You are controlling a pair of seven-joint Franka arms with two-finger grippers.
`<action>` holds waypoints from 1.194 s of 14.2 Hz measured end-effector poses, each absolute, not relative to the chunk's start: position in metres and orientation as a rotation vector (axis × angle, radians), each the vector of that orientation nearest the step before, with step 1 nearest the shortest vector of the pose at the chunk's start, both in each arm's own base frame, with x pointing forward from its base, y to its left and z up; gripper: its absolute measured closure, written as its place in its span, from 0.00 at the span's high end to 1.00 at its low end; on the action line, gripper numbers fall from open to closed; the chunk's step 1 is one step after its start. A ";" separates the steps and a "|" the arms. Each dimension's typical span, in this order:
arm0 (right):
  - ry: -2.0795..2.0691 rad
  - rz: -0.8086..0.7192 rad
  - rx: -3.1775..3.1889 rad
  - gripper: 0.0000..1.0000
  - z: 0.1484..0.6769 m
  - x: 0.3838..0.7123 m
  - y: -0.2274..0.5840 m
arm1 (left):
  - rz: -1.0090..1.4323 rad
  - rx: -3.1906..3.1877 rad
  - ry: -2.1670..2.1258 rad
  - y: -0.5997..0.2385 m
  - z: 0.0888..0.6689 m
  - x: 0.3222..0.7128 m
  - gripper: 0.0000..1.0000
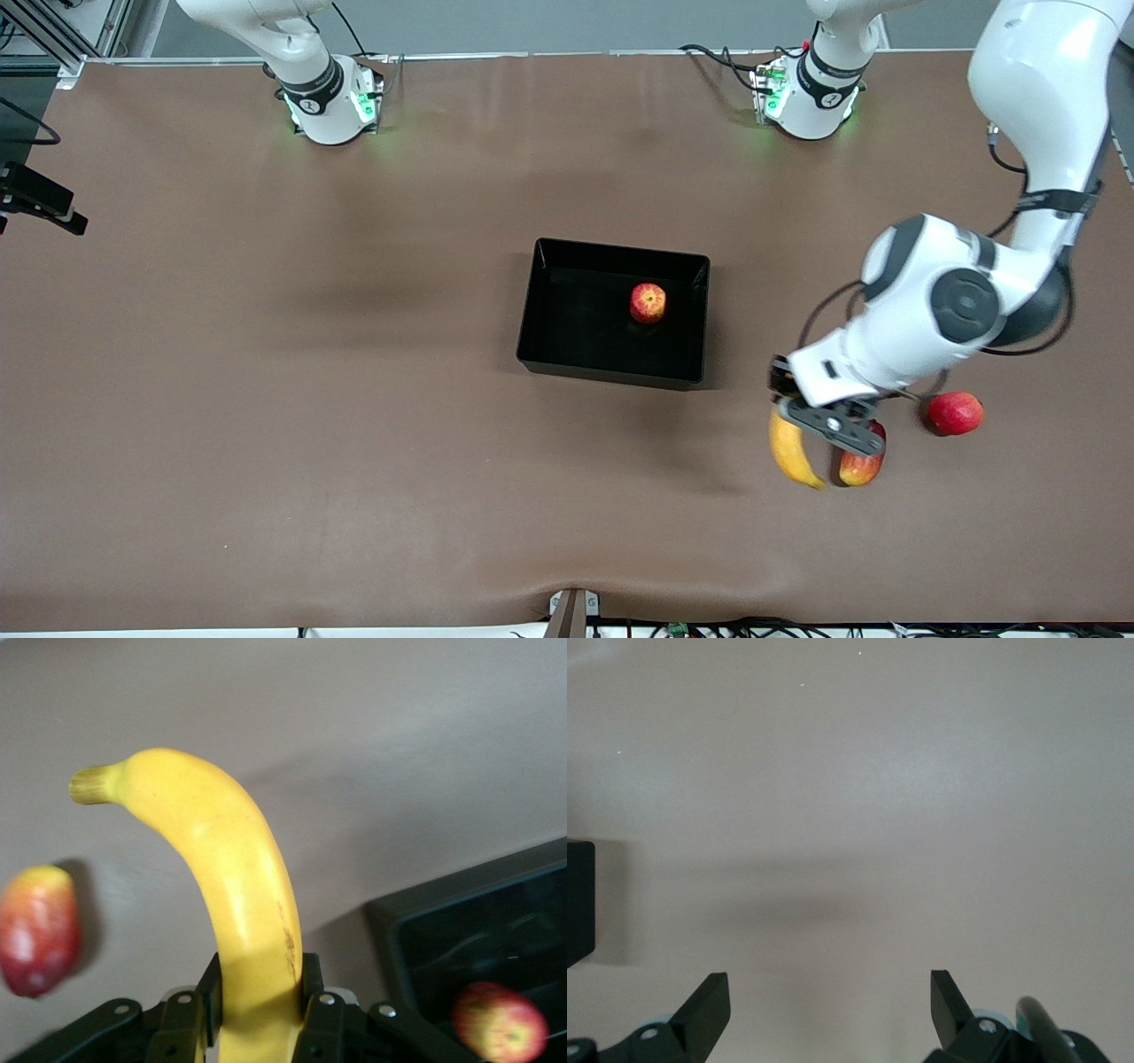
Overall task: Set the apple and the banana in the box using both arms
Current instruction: 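Carry the banana over the box and lower it inside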
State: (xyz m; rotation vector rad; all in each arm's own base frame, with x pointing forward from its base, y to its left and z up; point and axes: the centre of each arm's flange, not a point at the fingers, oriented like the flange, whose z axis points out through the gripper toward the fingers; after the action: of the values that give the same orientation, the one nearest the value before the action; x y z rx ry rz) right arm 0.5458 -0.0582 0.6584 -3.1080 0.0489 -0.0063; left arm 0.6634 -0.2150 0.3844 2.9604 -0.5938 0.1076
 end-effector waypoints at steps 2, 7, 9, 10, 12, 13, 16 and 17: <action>0.049 -0.004 -3.108 1.00 0.658 0.546 -0.058 | 0.070 2.974 -0.493 -0.255 0.380 0.643 0.37; 0.047 -0.003 -3.108 1.00 0.657 0.547 -0.057 | 0.092 3.096 -0.376 -0.387 0.363 0.566 0.37; 0.044 -0.003 -3.108 1.00 0.657 0.547 -0.056 | 0.111 3.117 -0.373 -0.433 0.357 0.530 0.37; 0.044 -0.003 -3.108 1.00 0.657 0.547 -0.056 | 0.124 3.130 -0.372 -0.452 0.352 0.514 0.37; 0.043 -0.003 -3.106 1.00 0.657 0.547 -0.056 | 0.141 3.153 -0.372 -0.476 0.337 0.492 0.37; 0.042 -0.003 -3.105 1.00 0.657 0.547 -0.055 | 0.137 3.157 -0.382 -0.483 0.328 0.486 0.37; 0.039 -0.002 -3.089 1.00 0.657 0.547 -0.053 | 0.114 3.128 -0.420 -0.502 0.303 0.472 0.37; 0.039 -0.003 -3.086 1.00 0.657 0.547 -0.053 | 0.131 3.123 -0.447 -0.509 0.295 0.467 0.37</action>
State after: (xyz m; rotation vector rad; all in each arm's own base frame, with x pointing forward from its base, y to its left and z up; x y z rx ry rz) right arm 0.5470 -0.0532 0.6569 -3.0863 0.0389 -0.0027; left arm 0.4666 -0.5090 0.2949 3.1225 -0.4474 0.1309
